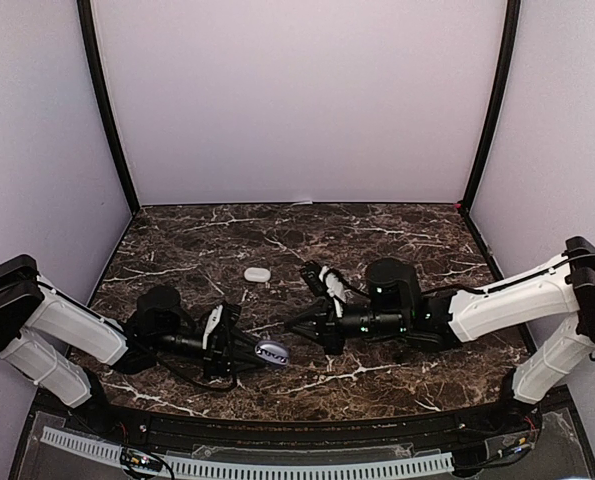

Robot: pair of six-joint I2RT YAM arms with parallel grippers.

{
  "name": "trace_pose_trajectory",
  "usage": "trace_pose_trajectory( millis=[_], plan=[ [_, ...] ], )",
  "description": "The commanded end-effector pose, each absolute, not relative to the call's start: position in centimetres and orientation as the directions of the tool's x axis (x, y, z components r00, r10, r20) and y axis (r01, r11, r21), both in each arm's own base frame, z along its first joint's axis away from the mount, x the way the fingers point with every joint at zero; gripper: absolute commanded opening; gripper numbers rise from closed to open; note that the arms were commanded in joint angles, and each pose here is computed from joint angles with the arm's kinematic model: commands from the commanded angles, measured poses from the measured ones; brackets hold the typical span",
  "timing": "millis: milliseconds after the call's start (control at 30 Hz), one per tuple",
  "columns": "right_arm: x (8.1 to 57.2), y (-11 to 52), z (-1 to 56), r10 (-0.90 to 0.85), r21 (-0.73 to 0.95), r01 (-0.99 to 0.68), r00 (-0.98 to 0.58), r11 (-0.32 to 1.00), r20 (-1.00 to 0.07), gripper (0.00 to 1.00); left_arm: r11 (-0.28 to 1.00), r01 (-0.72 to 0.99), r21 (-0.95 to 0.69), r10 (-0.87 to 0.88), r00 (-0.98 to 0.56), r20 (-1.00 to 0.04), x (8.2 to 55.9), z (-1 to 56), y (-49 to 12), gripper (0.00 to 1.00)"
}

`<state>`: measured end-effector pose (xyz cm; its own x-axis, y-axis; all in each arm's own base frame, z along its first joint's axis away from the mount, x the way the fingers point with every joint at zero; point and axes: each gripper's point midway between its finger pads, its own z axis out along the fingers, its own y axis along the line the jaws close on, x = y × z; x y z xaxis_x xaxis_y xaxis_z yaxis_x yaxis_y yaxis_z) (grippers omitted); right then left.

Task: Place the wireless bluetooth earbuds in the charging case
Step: Close the charging case with the earbuds, then open the charging case with the earbuds.

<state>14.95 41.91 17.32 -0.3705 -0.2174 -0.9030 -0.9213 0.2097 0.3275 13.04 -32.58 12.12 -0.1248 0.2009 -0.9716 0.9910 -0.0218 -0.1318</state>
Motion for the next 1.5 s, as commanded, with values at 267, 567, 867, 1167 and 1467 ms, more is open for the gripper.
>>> trace_pose_trajectory(
  millis=[267,567,867,1167,1467],
  plan=[
    [10.9,44.4,17.0,-0.331,0.256,-0.965,-0.262,0.064,-0.906,0.0,-0.009,0.994,-0.106,0.193,-0.102,-0.976,13.7,12.6,-32.8,0.04],
    [14.7,42.7,16.8,-0.275,0.2,-0.931,-0.287,0.306,-0.918,0.0,-0.012,0.995,-0.097,0.189,-0.093,-0.978,13.6,12.8,-32.8,0.04],
    [13.2,45.8,13.9,-0.422,0.176,-0.956,-0.264,0.236,-0.867,0.0,-0.027,0.994,-0.101,0.186,-0.095,-0.978,13.3,12.9,-32.8,0.04],
    [10.9,43.8,15.2,-0.367,0.184,-0.972,-0.227,0.149,-0.902,0.0,0.05,0.993,-0.108,0.2,-0.116,-0.973,14.7,12.5,-32.6,0.04],
    [11.2,44.0,14.8,-0.386,0.192,-0.968,-0.242,0.164,-0.89,0.08,0.036,0.996,-0.081,0.176,-0.086,-0.981,14.3,12.8,-32.2,0.09]
  ],
)
